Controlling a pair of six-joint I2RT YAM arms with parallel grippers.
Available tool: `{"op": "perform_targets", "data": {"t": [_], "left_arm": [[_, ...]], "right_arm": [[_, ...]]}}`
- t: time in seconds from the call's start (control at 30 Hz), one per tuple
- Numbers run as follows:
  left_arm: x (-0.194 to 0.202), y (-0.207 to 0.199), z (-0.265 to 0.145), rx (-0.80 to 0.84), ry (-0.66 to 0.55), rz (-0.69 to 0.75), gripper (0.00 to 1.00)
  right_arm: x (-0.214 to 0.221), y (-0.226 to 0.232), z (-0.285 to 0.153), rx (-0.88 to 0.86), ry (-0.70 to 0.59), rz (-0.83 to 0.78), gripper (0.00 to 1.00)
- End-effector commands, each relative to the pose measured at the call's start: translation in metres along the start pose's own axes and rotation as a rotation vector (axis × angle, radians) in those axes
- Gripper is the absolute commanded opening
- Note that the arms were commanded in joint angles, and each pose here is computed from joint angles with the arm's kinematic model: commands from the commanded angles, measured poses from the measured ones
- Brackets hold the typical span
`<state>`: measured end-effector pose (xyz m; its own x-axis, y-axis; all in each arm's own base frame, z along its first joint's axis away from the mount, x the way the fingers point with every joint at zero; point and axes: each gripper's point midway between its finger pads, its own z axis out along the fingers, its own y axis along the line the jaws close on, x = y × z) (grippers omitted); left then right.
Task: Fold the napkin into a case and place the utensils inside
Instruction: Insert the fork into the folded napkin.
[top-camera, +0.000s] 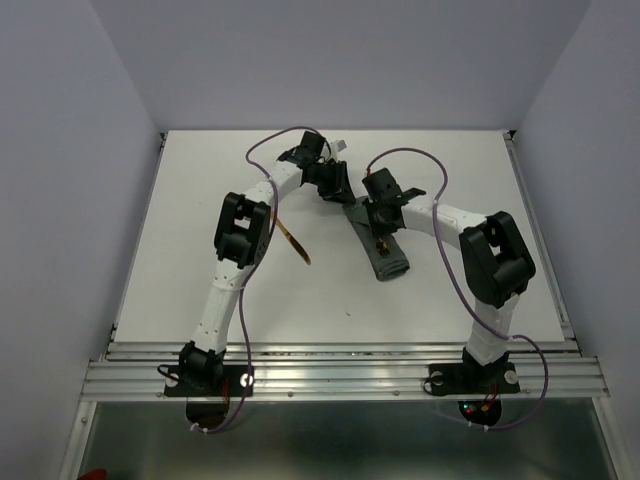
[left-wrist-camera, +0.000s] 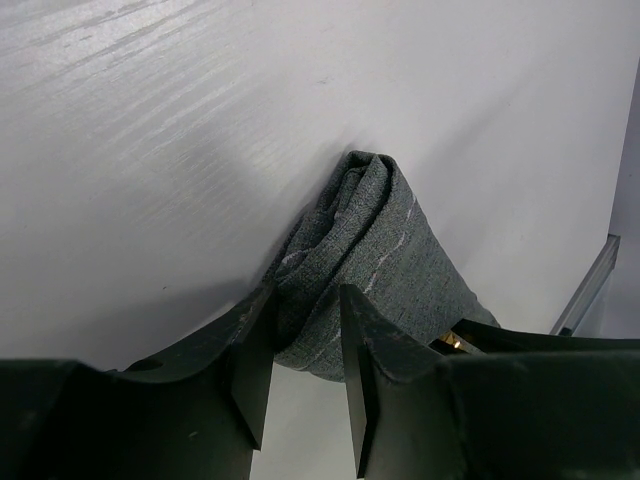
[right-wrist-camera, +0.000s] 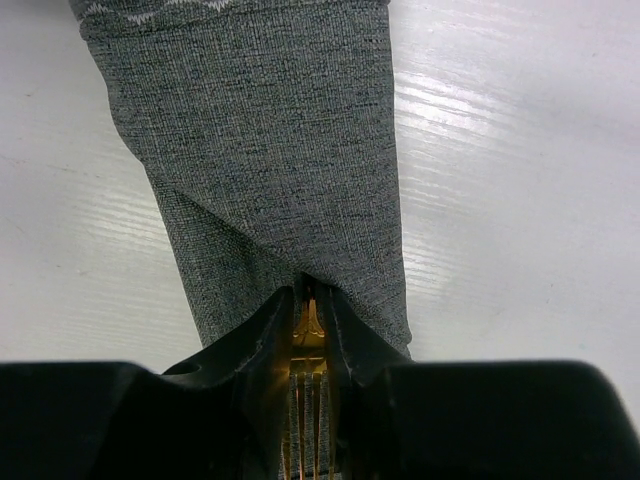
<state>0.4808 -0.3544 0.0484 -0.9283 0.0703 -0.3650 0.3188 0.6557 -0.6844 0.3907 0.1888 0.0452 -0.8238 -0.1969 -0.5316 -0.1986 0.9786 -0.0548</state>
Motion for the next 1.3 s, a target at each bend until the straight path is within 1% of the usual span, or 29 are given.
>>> {"op": "perform_targets", "data": {"t": [0.0, 0.3, 0.37, 0.4, 0.43, 0.5, 0.63, 0.8, 0.97, 1.17, 1.27], "left_arm": [[-0.013, -0.018, -0.016, 0.038, -0.034, 0.036, 0.42], [-0.013, -0.02, -0.018, 0.041, -0.032, 0.036, 0.42], [-0.013, -0.021, -0.019, 0.042, -0.033, 0.037, 0.42], [-0.012, -0.021, -0.019, 0.042, -0.032, 0.036, 0.42], [-0.012, -0.02, -0.019, 0.04, -0.03, 0.034, 0.42], [-0.013, -0.022, -0.021, 0.041, -0.035, 0.041, 0.42], [-0.013, -0.025, -0.023, 0.043, -0.035, 0.042, 0.42], [-0.016, -0.03, -0.028, 0.042, -0.044, 0.051, 0.42], [-0.026, -0.041, -0.044, 0.025, -0.081, 0.075, 0.42], [-0.036, -0.055, -0.064, 0.007, -0.125, 0.107, 0.45], [-0.036, -0.061, -0.068, 0.019, -0.121, 0.118, 0.45]], "right_arm": [[-0.02, -0.006, -0.009, 0.02, -0.054, -0.007, 0.25], [-0.01, -0.004, -0.006, 0.009, -0.02, -0.017, 0.26], [-0.007, -0.005, -0.004, 0.011, -0.011, -0.02, 0.25], [-0.007, -0.005, -0.003, 0.011, -0.011, -0.02, 0.23], [-0.006, -0.004, -0.003, 0.009, -0.009, -0.027, 0.18], [-0.006, -0.005, -0.004, 0.007, -0.007, -0.033, 0.14], [-0.012, -0.009, -0.01, 0.019, -0.027, -0.061, 0.01], [-0.015, -0.012, -0.014, 0.027, -0.039, -0.097, 0.01], [-0.018, -0.016, -0.02, 0.038, -0.055, -0.123, 0.01], [-0.02, -0.022, -0.025, 0.056, -0.066, -0.157, 0.01], [-0.018, -0.026, -0.023, 0.078, -0.061, -0.181, 0.01]]}}
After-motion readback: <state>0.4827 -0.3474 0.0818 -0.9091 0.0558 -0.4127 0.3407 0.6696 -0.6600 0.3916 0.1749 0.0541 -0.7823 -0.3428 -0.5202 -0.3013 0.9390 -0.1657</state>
